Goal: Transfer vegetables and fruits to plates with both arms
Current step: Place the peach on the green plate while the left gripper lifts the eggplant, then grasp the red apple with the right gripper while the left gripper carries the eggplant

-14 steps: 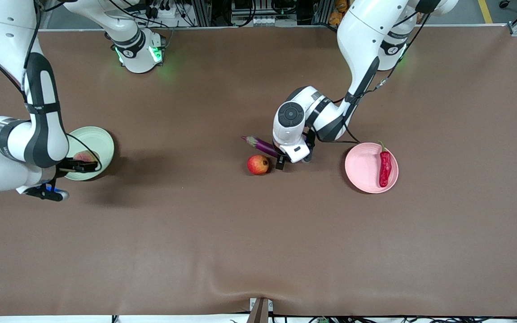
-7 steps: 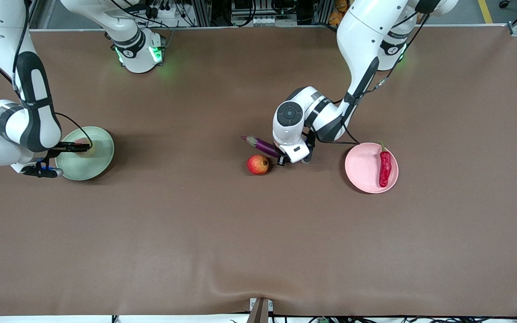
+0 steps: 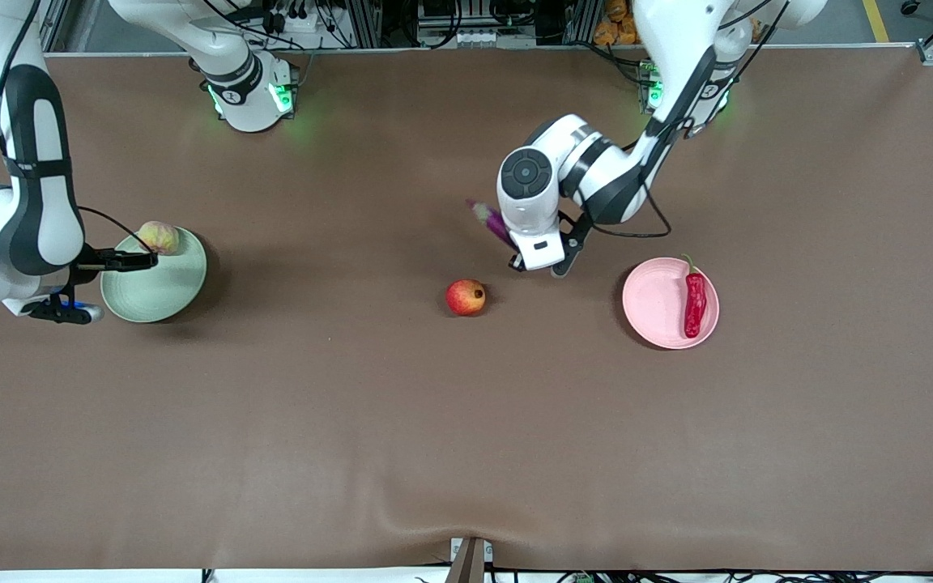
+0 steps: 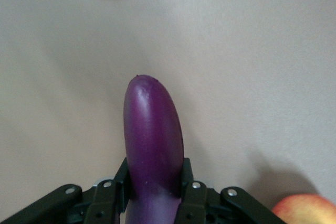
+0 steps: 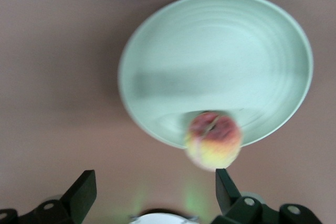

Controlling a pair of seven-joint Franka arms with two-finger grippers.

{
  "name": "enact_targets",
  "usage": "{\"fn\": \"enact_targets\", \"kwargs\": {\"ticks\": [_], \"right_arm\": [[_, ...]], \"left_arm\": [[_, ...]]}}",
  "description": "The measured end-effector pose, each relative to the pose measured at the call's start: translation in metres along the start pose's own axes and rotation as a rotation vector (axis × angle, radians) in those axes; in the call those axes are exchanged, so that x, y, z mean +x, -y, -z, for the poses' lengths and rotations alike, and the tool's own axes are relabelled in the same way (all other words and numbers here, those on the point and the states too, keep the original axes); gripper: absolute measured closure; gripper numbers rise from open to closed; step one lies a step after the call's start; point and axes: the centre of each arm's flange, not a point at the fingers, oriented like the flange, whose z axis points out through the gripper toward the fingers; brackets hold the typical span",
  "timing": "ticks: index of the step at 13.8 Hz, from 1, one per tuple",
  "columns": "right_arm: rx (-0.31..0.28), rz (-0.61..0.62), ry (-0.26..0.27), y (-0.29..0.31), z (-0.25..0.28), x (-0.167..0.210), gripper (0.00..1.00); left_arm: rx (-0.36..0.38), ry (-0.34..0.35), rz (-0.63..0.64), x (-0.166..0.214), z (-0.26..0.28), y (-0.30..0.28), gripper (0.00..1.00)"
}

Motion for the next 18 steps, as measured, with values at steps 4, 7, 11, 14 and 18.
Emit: {"fn": "enact_targets", "kwargs": {"ticks": [4,7,11,14,18], "right_arm": [[0.056,-0.151,0.035,0.120,0.018,-0.011,0.00],[0.146,-0.266,0.060,0.193,0.022,-0.021,0.00],[0.242,-0.443,-0.021,0.322,0.021,-0.041,0.00],[0.338,-0.574,-0.101,0.409,-0.007,-0.053,0.00],[0.447,-0.738,-0.146,0.479,-0.060,-0.043,0.00]], "left_arm": [[0.104,0.031,-0.372,0.075,0.048,0.005,0.60],[0.079,0.022,-0.643,0.147,0.073,0.000,0.60],[0.099,-0.082,-0.790,0.207,0.043,-0.017,0.60],[0.091,-0.124,-0.811,0.241,-0.005,-0.030,0.60],[0.114,-0.097,-0.884,0.257,-0.027,-0.024,0.60]]}}
